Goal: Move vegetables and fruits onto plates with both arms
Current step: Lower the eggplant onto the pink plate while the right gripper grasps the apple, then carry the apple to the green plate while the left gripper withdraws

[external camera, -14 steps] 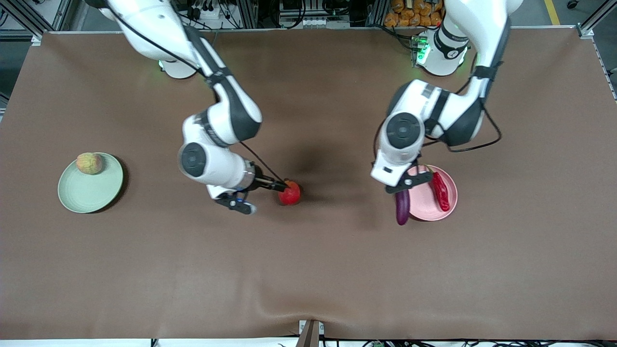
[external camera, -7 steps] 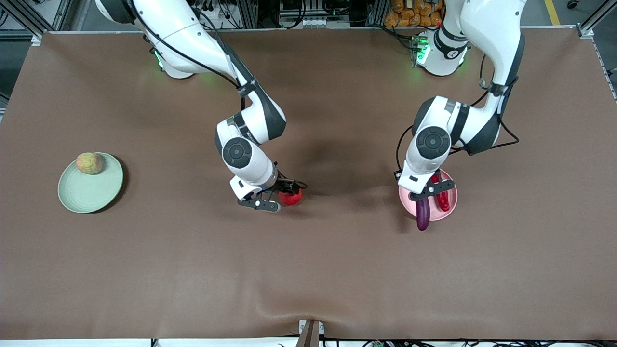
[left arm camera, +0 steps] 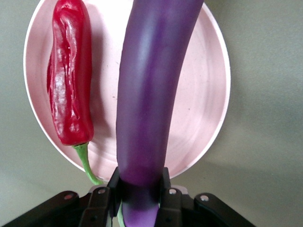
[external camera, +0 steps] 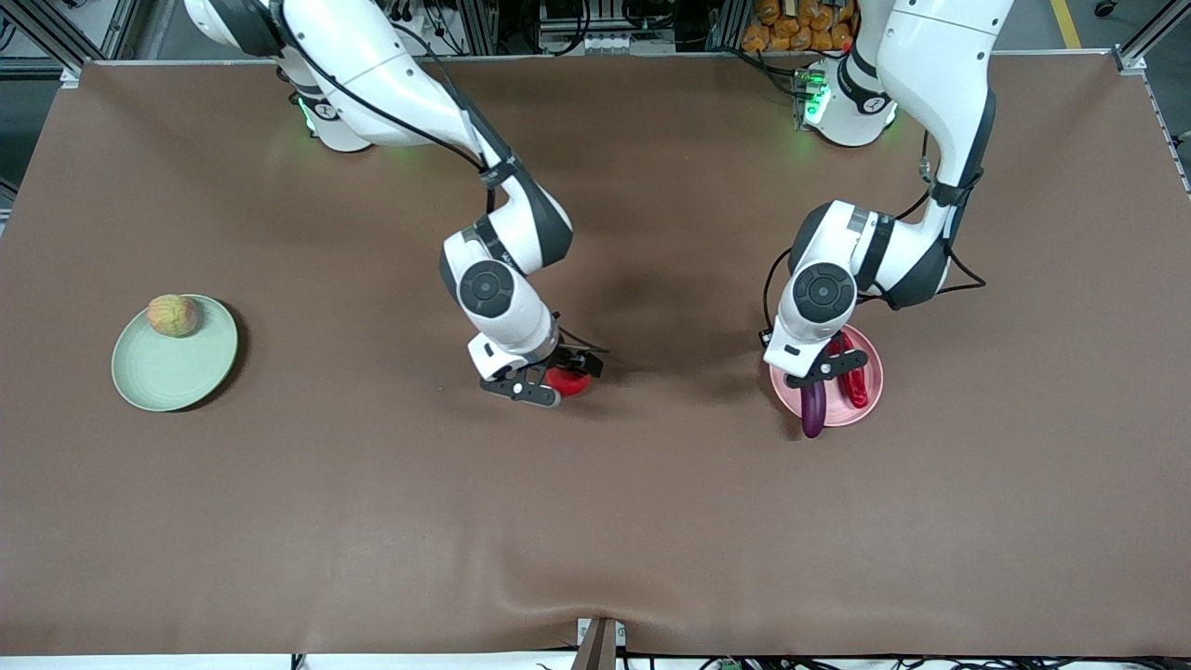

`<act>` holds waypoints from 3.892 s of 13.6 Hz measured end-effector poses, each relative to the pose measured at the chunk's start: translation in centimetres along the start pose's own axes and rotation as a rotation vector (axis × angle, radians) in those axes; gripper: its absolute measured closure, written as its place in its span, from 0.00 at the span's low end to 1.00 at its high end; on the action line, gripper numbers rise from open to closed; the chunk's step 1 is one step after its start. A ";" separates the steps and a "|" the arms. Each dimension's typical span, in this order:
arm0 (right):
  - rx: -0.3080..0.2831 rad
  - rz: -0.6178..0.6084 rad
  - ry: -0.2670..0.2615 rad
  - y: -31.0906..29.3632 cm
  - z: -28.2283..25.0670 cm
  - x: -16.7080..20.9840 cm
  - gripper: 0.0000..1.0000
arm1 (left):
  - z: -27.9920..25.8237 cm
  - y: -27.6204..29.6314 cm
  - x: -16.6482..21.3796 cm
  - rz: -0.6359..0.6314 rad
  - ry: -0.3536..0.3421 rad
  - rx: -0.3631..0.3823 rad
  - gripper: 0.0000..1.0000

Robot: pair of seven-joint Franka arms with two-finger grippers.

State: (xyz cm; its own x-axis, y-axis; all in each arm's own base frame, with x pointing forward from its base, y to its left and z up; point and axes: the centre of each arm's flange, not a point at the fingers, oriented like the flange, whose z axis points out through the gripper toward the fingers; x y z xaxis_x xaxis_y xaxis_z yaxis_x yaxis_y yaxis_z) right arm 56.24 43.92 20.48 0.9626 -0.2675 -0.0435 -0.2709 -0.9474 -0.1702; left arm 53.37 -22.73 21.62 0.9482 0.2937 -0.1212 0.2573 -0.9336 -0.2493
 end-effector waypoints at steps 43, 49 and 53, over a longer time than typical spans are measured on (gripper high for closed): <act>-0.413 -0.176 -0.208 17.0 -16.0 11.6 0.19 | -37.0 -24.8 -2.3 0.479 0.125 -0.118 0.00; -0.258 -0.365 -0.315 42.9 -18.2 14.7 0.19 | -39.2 -28.7 -3.6 0.416 0.116 -0.153 0.00; -0.177 -0.419 -0.347 55.2 -18.5 15.1 0.19 | -39.5 -28.9 -3.4 0.401 0.117 -0.155 0.00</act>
State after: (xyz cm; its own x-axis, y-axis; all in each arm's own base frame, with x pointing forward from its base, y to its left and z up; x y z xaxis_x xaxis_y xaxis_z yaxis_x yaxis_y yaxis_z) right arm 55.75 -15.71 28.59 0.9249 0.1828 -0.3333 0.1666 -0.9830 -0.0768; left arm 50.09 -4.85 67.20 0.9911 -0.1149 -0.0670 -0.1188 -0.9913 -0.0567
